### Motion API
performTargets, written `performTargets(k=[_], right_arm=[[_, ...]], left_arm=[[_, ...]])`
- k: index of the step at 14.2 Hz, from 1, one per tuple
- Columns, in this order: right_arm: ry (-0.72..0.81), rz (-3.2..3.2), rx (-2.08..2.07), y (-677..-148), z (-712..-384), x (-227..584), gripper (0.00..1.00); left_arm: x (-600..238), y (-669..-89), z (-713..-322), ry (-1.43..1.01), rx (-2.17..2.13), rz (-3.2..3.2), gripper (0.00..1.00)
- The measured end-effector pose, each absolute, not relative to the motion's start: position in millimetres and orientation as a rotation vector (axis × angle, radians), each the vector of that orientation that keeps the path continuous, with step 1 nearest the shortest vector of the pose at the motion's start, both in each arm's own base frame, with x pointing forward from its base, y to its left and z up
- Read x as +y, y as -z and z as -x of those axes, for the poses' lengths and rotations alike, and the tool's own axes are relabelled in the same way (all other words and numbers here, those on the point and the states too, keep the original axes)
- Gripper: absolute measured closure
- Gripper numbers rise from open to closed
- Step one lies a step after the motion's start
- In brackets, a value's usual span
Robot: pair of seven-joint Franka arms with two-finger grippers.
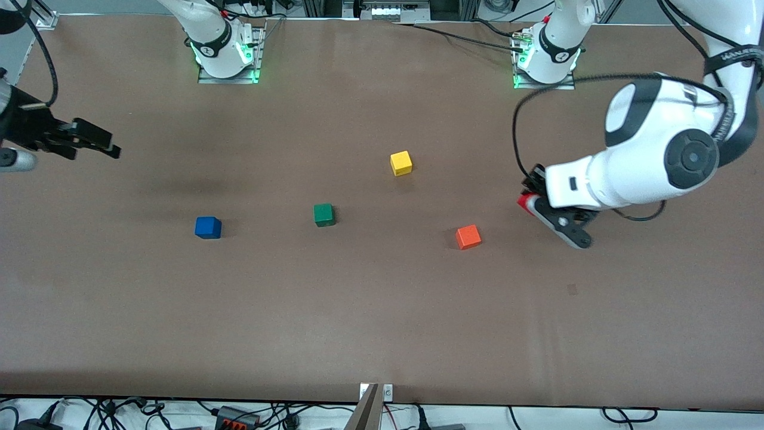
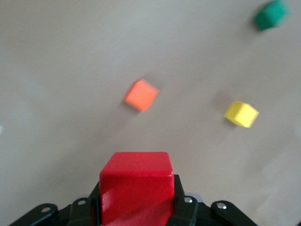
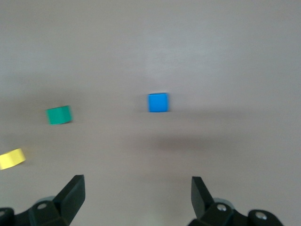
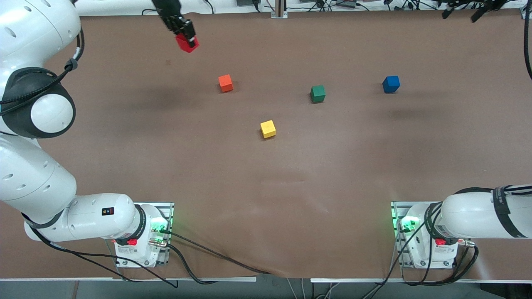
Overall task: Pass red block to right arm, stack on blue
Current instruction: 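Lift the red cube with the left gripper while the right gripper approaches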
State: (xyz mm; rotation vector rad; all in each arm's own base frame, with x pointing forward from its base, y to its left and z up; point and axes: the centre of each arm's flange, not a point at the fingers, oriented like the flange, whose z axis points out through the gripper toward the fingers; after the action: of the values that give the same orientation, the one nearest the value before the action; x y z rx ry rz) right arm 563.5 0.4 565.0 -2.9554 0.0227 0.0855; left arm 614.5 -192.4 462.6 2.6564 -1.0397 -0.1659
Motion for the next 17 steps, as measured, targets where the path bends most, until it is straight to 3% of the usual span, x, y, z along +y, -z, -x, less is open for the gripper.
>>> performTargets(k=[4,8,13,17], right_arm=[[-0.205,2.767,-0.015,-522.3,-579.0,55.1,0.0],[-0.319,2.515,0.032,-477.8,-594.0,97.1,0.0],[-0.39,2.177,0.106,-444.9,-608.3,142.7,0.0],[-0.426,1.935,0.098,-424.7,-612.5,187.2,0.0]], left_arm=[[-235.4,-475.7,-611.4,-0.086,-1.318,-2.228,0.44],[-297.2,-480.0,-613.3,-0.5,-1.502,-1.809,0.44],[-345.5,-482.1,-609.5,-0.841,-1.437,-1.664,0.44],[-381.3,-477.6,-591.5,-0.97,-1.362,-1.626,0.44]])
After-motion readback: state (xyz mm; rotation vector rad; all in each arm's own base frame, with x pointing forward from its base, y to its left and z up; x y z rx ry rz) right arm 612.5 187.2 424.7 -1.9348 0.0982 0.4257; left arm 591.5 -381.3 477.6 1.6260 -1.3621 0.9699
